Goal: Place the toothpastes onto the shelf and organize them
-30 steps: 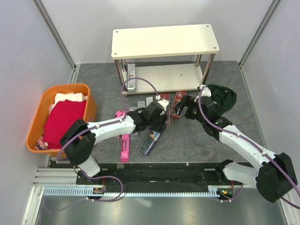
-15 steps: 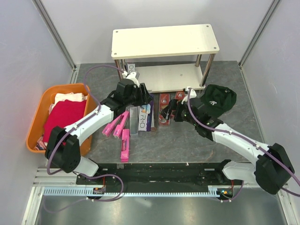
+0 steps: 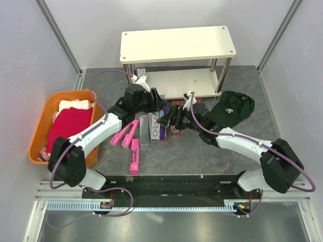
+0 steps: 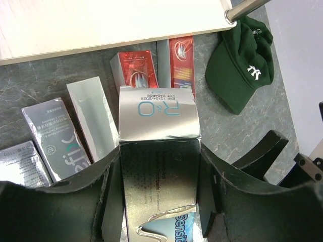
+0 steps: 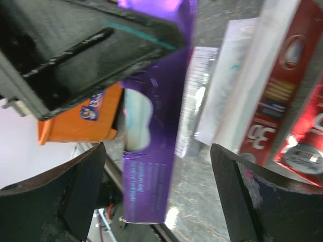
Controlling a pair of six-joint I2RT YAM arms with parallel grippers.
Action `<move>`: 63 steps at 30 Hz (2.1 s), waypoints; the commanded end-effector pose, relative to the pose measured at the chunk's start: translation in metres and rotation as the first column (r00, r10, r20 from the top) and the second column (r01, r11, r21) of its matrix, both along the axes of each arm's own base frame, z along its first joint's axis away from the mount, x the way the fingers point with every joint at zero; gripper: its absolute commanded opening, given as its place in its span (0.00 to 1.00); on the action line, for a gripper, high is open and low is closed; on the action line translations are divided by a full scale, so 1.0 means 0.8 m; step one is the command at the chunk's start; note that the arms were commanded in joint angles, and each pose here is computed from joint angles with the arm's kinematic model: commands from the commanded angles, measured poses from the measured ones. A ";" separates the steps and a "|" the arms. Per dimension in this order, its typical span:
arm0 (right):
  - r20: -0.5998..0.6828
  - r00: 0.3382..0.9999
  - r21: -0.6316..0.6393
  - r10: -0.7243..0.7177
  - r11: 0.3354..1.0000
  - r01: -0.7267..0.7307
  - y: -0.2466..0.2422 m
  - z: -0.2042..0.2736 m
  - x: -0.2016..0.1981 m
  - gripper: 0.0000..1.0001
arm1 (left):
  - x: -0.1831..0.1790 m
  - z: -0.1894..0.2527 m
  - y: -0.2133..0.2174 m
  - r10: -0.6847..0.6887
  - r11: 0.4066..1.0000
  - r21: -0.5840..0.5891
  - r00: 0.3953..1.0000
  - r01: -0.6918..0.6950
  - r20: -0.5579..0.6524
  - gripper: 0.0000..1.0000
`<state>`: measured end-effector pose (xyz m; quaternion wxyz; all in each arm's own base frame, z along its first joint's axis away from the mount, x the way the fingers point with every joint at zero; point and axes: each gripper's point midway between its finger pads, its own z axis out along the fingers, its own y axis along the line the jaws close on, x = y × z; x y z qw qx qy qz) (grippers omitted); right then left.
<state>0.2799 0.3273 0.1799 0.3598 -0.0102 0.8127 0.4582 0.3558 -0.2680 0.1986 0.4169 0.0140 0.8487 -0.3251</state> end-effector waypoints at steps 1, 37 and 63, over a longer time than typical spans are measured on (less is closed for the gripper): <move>0.050 0.998 0.091 0.048 0.995 -0.052 0.030 0.043 0.000 0.87 | 0.003 0.048 -0.009 0.002 0.996 -0.093 0.997 0.005 0.076 0.22; 0.074 0.997 0.003 -0.031 1.000 0.030 0.025 0.013 0.087 0.35 | 0.005 0.067 0.077 0.203 0.968 0.110 0.959 -0.227 0.196 0.98; 0.035 0.986 0.030 0.165 0.986 -0.166 0.077 -0.025 0.305 0.37 | -0.030 0.076 0.107 0.188 0.965 0.134 0.949 -0.227 0.252 0.99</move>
